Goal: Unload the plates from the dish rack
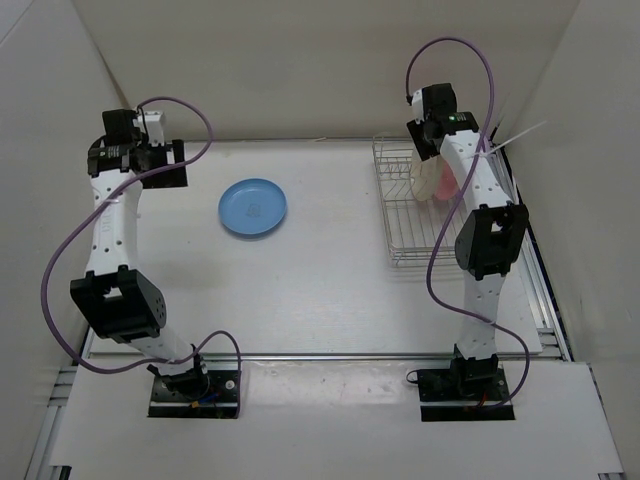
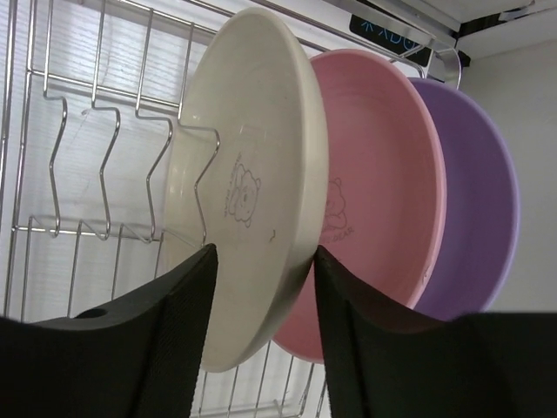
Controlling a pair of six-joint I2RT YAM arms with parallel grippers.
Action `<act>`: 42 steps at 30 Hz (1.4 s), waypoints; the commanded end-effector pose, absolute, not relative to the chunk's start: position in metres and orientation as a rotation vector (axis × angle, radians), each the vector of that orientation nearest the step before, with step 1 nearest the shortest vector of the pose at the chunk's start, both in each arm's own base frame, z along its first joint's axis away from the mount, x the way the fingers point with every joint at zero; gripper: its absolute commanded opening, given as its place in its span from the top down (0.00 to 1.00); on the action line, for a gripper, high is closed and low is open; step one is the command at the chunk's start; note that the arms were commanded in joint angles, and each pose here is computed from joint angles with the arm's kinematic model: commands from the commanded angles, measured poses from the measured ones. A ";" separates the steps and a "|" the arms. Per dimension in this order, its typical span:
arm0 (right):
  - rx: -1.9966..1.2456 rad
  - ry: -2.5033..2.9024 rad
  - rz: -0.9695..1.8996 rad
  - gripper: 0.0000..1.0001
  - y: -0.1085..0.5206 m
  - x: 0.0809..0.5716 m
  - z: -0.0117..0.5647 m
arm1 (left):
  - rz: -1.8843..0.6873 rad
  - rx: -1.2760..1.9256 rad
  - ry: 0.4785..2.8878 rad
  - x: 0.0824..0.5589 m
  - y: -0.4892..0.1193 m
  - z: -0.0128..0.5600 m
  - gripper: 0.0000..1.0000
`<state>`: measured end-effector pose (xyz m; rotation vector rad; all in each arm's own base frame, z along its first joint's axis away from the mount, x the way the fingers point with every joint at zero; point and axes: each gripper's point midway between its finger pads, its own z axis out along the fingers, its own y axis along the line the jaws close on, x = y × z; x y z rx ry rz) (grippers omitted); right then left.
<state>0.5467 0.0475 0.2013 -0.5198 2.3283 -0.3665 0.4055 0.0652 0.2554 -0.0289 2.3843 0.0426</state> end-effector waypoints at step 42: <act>-0.290 2.137 -0.830 1.00 0.028 0.543 0.248 | -0.011 -0.095 2.310 0.391 0.080 0.274 0.00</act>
